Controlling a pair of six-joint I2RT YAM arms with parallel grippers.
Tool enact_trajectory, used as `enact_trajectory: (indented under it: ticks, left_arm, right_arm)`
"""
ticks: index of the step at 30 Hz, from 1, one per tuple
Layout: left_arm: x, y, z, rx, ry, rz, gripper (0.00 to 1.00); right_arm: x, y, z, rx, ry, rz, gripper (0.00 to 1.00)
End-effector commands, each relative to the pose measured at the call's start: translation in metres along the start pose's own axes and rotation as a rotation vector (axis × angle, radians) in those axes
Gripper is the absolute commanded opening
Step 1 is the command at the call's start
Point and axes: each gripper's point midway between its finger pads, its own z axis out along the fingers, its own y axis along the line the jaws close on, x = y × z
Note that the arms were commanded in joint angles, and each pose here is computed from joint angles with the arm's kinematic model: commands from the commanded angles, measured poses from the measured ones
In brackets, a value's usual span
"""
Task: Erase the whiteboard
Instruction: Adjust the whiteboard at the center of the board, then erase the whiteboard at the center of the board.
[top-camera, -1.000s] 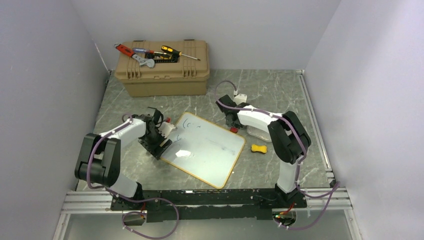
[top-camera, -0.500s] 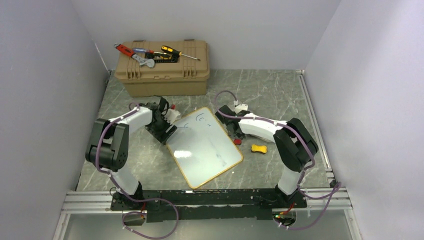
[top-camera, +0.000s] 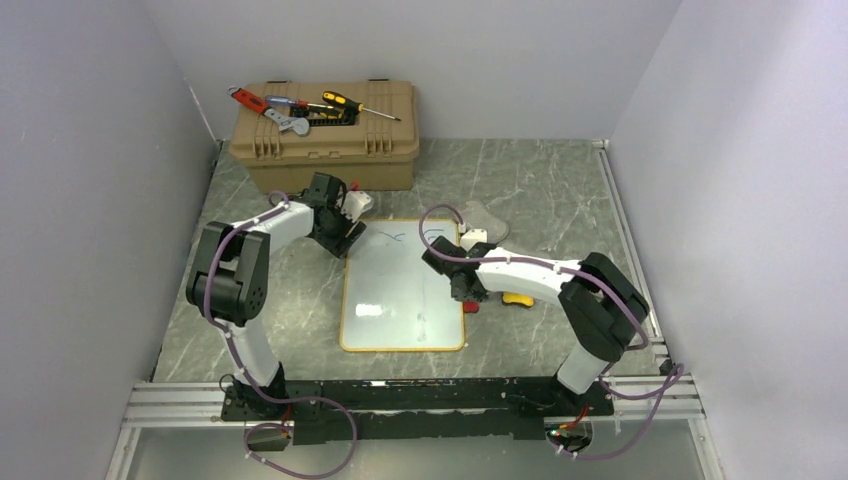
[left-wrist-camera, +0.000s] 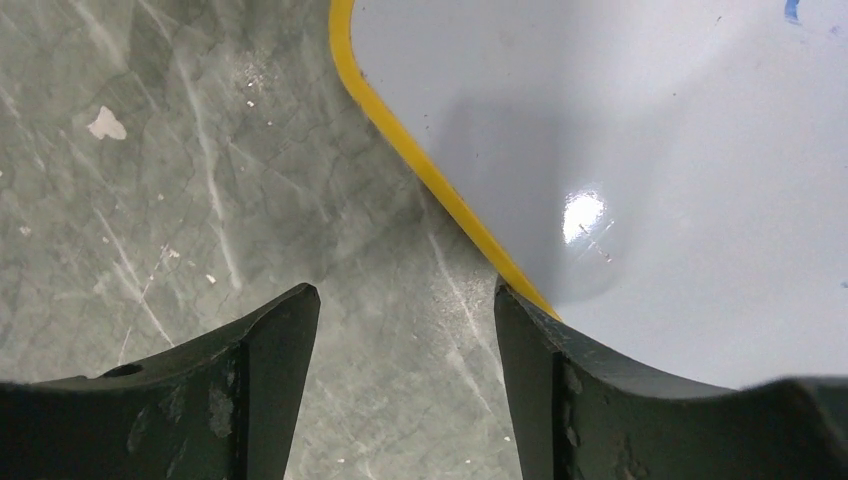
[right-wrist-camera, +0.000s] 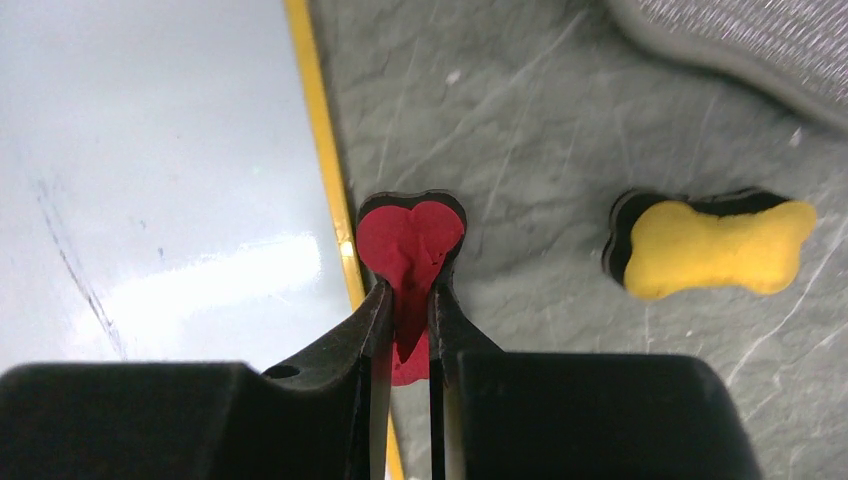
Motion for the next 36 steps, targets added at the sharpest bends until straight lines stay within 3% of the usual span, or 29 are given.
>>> enact_trajectory:
  ticks: [1,7,18,26,34,36]
  left_arm:
    - [0.020,-0.041,0.016,0.175,0.059,-0.007,0.70]
    - [0.025,-0.059,-0.004,0.268,0.066,-0.006,0.68]
    - [-0.026,-0.043,-0.069,0.317,-0.066,-0.116,0.70]
    - [-0.005,-0.059,-0.031,0.376,0.002,-0.190,0.73]
    - [0.009,-0.067,-0.010,0.403,0.030,-0.203,0.70]
    - [0.010,-0.069,-0.007,0.406,0.037,-0.202,0.67]
  right_arm:
    - [0.059,0.017,-0.014,-0.099,0.182,-0.007,0.00]
    - [0.062,0.008,-0.033,-0.108,0.201,-0.059,0.00]
    - [-0.058,0.008,-0.043,-0.169,0.107,-0.013,0.00]
    - [-0.114,0.061,-0.011,-0.227,0.102,0.016,0.00]
    - [-0.115,0.088,0.030,-0.212,0.154,0.013,0.00]
    - [-0.115,0.089,0.034,-0.219,0.163,0.013,0.07]
